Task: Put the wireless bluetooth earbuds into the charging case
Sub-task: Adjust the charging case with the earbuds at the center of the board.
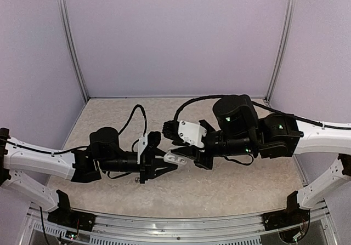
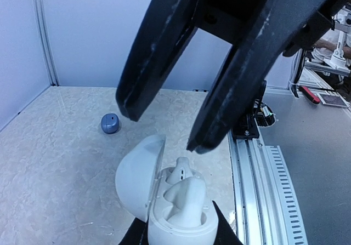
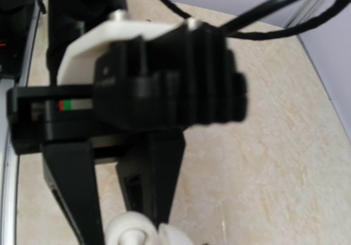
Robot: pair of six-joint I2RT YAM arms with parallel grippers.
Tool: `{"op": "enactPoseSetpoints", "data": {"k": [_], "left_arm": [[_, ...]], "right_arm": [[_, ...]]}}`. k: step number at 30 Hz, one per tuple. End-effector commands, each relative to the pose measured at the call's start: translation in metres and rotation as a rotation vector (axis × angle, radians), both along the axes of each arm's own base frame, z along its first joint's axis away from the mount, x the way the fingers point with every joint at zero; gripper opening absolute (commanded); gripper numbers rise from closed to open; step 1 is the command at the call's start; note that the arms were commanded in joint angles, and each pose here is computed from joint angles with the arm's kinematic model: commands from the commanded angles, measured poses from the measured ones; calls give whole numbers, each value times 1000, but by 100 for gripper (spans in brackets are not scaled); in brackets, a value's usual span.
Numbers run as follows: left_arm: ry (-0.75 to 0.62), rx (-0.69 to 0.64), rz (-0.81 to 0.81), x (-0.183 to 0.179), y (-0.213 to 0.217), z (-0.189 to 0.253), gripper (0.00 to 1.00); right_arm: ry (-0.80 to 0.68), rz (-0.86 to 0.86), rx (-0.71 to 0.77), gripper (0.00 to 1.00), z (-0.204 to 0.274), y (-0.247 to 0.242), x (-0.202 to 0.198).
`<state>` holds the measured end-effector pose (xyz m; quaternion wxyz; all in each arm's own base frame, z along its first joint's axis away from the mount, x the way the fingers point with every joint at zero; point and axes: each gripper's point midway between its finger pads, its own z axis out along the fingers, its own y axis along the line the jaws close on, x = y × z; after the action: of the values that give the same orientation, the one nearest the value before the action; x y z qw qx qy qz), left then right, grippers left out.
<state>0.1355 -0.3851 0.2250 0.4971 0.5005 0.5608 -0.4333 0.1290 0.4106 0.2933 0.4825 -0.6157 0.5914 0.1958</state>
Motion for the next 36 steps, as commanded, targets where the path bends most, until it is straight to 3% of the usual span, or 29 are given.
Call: {"op": "enactPoseSetpoints", "data": {"k": [1, 9, 36], "left_arm": [[-25, -31, 6, 4, -5, 14, 0], [-23, -37, 10, 5, -3, 17, 0], [-39, -40, -1, 3, -2, 19, 0]], "right_arm": [[-11, 27, 33, 20, 22, -2, -9], [-17, 62, -37, 16, 2, 5, -20], [-57, -13, -172, 9, -28, 5, -3]]}}
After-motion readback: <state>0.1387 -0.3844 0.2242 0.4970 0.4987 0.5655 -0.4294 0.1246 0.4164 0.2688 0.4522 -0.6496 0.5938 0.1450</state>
